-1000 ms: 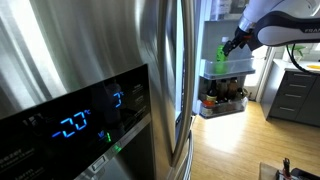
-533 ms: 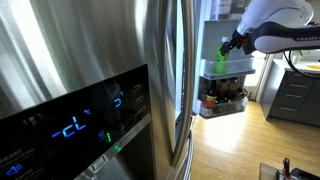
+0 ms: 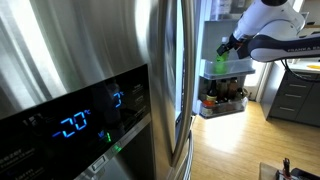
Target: Take the green bottle from the refrigerator door and place it in front of the vegetable drawer
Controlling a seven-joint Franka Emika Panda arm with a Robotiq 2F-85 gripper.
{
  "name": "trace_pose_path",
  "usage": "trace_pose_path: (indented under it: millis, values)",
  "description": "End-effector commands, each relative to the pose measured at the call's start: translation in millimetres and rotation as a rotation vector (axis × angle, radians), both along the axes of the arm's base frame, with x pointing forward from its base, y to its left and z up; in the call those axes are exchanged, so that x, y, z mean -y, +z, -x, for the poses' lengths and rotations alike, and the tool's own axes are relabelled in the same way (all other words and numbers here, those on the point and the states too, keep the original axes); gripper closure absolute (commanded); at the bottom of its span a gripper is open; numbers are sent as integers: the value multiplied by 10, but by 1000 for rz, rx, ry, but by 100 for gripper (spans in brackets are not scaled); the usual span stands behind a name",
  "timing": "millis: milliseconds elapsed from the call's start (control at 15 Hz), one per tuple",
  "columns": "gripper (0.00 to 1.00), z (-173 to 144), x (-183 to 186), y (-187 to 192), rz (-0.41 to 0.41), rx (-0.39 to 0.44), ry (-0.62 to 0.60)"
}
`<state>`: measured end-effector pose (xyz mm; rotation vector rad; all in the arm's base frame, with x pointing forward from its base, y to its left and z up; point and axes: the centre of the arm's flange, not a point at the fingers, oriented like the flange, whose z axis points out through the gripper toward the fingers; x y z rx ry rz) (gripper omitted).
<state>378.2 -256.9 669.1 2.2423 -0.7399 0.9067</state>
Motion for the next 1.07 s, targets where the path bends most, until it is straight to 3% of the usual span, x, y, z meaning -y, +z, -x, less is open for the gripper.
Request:
trace_pose_path:
  millis: [0,267,333,400,467,667,1000]
  values:
    - [0,-56,33,-152,41,30,-18]
    - [4,-125,21,-194,64,45,-10]
    - [13,-139,15,-205,65,42,-5]
    - [29,-150,6,-214,67,41,-3]
    - [30,-161,-2,-219,71,39,-1]
    - [48,-176,-50,-178,99,35,18]
    - [51,-177,-153,-124,231,-49,66]
